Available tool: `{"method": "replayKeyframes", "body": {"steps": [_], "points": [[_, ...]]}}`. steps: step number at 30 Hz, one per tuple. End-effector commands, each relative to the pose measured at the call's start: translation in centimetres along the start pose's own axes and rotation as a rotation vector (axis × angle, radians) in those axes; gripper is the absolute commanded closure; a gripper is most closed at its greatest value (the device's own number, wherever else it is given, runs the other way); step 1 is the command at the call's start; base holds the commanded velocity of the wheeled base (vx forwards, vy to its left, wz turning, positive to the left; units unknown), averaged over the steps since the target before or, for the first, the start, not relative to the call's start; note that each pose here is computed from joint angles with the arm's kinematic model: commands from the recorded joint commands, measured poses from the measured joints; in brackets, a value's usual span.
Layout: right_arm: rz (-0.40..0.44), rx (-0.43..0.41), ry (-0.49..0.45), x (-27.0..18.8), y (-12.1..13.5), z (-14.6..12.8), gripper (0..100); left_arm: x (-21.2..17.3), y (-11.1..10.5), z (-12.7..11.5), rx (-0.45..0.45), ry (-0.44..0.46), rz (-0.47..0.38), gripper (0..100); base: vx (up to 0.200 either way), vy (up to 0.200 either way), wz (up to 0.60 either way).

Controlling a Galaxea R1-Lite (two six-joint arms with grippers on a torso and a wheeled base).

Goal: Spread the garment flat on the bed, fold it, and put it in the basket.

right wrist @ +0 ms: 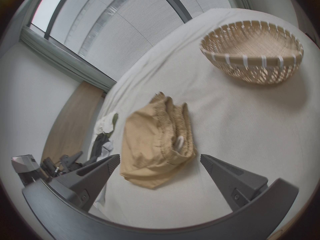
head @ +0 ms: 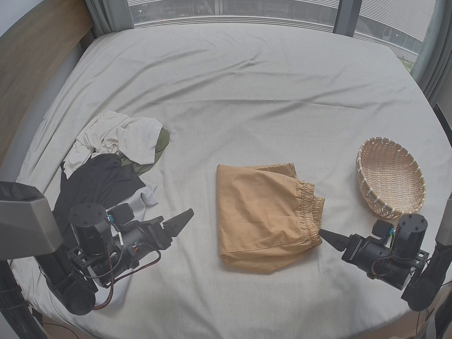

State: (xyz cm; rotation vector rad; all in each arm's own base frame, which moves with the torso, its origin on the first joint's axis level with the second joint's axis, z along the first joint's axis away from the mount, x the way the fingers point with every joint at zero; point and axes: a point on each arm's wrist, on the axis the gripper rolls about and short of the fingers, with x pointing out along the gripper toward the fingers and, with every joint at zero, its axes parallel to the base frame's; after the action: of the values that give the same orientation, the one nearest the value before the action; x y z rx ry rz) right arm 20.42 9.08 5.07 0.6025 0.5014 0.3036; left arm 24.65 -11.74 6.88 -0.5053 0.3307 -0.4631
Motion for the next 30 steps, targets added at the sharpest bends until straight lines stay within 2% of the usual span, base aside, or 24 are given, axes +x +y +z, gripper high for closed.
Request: {"method": "replayKeyframes", "body": {"steps": [1, 10, 18, 30], "points": [[-0.074, 0.014, 0.076, 2.0, -1.6, -1.5, 0, -0.8, 0.5, 0.1, 0.001, -0.002, 0.026, 0, 0.0, 0.0, 0.0], [-0.053, 0.124, 0.049, 4.4, -1.4, -1.3, 0, -1.0, 0.5, -0.2, 0.0, 0.005, 0.038, 0, 0.0, 0.0, 0.0], [-0.051, 0.127, 0.044, 6.8, -1.9, -1.7, 0, -1.2, 0.7, -0.2, -0.002, 0.009, 0.046, 0, 0.0, 0.0, 0.0], [-0.005, 0.129, 0.004, 9.6, -1.5, -1.3, 0, -1.6, 0.8, -0.5, -0.004, 0.023, 0.061, 0, 0.0, 0.0, 0.0]]}}
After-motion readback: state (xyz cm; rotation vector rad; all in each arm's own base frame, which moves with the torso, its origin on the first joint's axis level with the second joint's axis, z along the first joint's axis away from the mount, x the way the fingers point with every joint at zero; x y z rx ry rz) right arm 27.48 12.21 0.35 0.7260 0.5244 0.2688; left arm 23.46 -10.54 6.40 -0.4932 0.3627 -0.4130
